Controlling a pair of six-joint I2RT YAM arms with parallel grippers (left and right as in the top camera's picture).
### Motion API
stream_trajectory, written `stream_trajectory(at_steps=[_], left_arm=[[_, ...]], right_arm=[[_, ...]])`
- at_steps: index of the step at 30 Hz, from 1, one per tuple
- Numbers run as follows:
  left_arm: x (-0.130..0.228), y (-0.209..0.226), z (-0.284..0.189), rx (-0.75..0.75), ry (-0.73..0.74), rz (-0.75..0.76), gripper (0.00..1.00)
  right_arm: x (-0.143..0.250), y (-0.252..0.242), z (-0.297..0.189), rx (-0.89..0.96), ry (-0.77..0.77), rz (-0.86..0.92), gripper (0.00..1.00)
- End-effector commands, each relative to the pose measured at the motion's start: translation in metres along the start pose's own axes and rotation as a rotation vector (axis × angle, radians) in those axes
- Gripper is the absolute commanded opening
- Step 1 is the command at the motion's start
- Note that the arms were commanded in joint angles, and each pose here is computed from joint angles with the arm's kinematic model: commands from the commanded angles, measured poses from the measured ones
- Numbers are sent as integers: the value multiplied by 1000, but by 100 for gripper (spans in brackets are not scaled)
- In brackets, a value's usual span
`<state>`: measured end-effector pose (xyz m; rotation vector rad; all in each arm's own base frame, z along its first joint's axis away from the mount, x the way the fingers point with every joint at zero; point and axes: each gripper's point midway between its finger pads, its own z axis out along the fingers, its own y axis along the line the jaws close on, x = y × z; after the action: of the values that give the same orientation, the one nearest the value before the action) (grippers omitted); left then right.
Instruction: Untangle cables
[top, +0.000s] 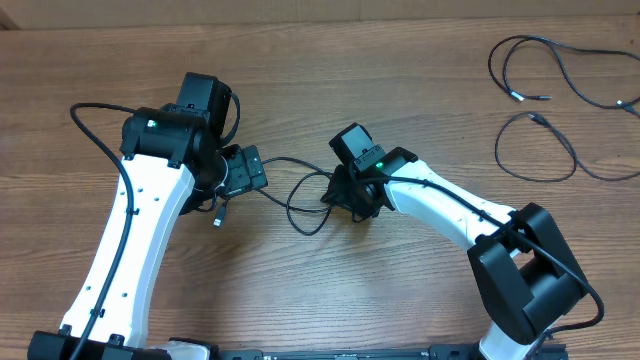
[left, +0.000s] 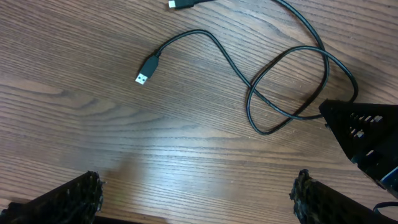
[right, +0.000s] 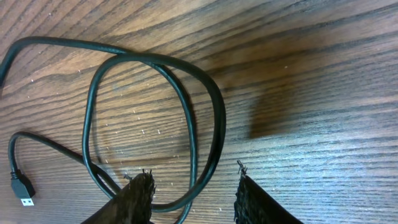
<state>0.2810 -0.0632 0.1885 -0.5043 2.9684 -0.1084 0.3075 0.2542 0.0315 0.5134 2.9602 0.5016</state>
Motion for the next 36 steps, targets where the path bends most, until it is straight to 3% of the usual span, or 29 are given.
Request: stream_trajectory(at_steps=[1, 12, 14, 17, 20, 28, 36], left_arm=[[-2, -5, -4, 15, -9, 17, 99], [-2, -5, -4, 15, -9, 43, 100], [-2, -5, -4, 15, -10, 43, 99], [-3, -6, -4, 17, -13, 54, 100], [-3, -6, -4, 17, -13, 54, 100], [-3, -6, -4, 17, -13, 54, 99], [-3, -6, -4, 17, -12, 54, 100]], right_arm=[[-1, -4, 7, 17, -5, 10, 43], [2, 2, 14, -15, 25, 6, 28], [3, 4, 14, -27, 36, -11, 22], [3, 12, 9, -65, 61, -19, 4], [-2, 26, -3, -125, 72, -63, 4], [-22, 73, -84, -280, -29, -249, 4], [-23, 114, -223, -489, -319, -567, 4]])
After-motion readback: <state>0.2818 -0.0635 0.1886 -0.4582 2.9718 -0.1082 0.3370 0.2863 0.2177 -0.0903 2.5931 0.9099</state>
